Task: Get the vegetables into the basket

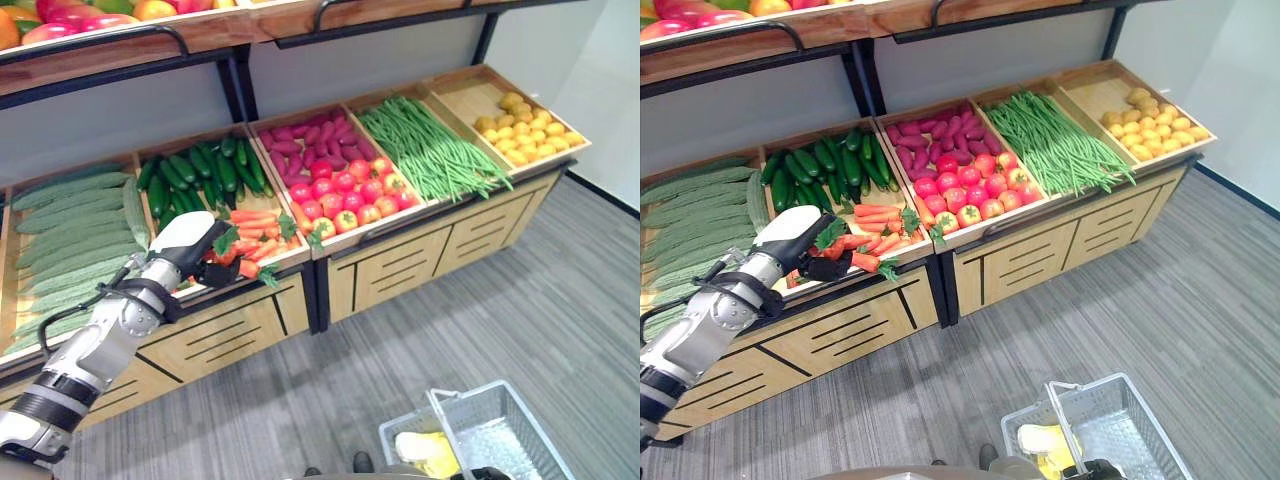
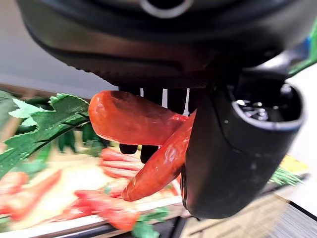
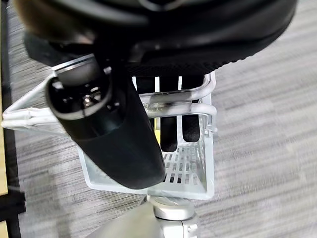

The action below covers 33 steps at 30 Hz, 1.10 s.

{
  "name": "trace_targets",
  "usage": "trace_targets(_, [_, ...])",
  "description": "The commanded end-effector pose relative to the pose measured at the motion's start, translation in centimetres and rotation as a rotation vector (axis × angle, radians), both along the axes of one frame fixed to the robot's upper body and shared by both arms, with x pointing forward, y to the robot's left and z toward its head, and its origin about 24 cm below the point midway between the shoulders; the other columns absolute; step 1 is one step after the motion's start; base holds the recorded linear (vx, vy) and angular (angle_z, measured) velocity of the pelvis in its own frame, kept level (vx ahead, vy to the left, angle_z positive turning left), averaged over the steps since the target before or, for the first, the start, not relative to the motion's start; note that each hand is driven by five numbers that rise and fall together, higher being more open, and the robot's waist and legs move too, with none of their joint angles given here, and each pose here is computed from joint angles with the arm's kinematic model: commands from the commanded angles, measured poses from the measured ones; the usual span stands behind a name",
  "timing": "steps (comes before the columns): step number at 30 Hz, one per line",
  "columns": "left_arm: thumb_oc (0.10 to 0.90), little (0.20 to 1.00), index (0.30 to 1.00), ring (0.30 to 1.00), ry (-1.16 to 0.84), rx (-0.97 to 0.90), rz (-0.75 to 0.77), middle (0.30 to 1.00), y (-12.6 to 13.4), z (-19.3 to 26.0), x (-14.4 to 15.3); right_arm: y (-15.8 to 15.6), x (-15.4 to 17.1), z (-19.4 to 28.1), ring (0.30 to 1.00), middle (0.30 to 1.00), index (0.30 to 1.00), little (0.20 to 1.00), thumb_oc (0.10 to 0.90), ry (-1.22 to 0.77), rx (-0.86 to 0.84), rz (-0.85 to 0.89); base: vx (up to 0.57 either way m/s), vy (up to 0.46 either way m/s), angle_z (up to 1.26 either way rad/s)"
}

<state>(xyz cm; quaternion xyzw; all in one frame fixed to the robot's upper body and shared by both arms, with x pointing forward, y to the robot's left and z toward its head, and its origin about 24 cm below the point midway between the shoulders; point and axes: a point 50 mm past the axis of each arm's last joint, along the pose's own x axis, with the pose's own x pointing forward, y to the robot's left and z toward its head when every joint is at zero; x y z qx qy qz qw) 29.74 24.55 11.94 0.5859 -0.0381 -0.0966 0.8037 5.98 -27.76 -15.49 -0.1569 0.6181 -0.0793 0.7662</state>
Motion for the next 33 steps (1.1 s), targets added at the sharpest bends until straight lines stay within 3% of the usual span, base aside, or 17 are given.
trace_targets(1, [0.4, 0.3, 0.3, 0.3, -0.313, -0.039, -0.022, 0.3, -0.6, 8.0, 2.3, -1.1, -0.4, 0.3, 0.3, 0.3, 0.3, 0.3, 0.4, 0.004, -0.03, -0.035, 0.0, 0.132, -0.54])
trace_targets(5, [0.4, 0.3, 0.3, 0.3, -0.313, -0.057, -0.006, 0.3, -0.5, 7.7, 2.4, -1.0, 0.2, 0.4, 0.3, 0.3, 0.3, 0.3, 0.4, -0.012, -0.038, -0.018, -0.02, 0.079, -0.59])
trace_targets(14, [0.4, 0.3, 0.3, 0.3, -0.275, -0.101, 0.123, 0.3, 2.5, 5.4, 0.2, 0.1, 1.4, 0.2, 0.3, 0.3, 0.3, 0.3, 0.4, -0.011, -0.025, 0.078, 0.03, -0.065, -0.78])
trace_targets(28, [0.4, 0.3, 0.3, 0.3, -0.176, -0.343, 0.181, 0.3, 2.0, 1.4, -0.2, -1.4, 3.4, 1.2, 0.3, 0.3, 0.3, 0.3, 0.4, -0.066, -0.066, 0.106, 0.16, -0.237, -0.13])
trace_targets(33, [0.4, 0.3, 0.3, 0.3, -0.187, -0.352, 0.227, 0.3, 2.8, 0.8, -0.9, -2.1, 3.4, 1.5, 0.3, 0.3, 0.3, 0.3, 0.4, -0.056, -0.082, 0.109, 0.04, 0.12, -0.49])
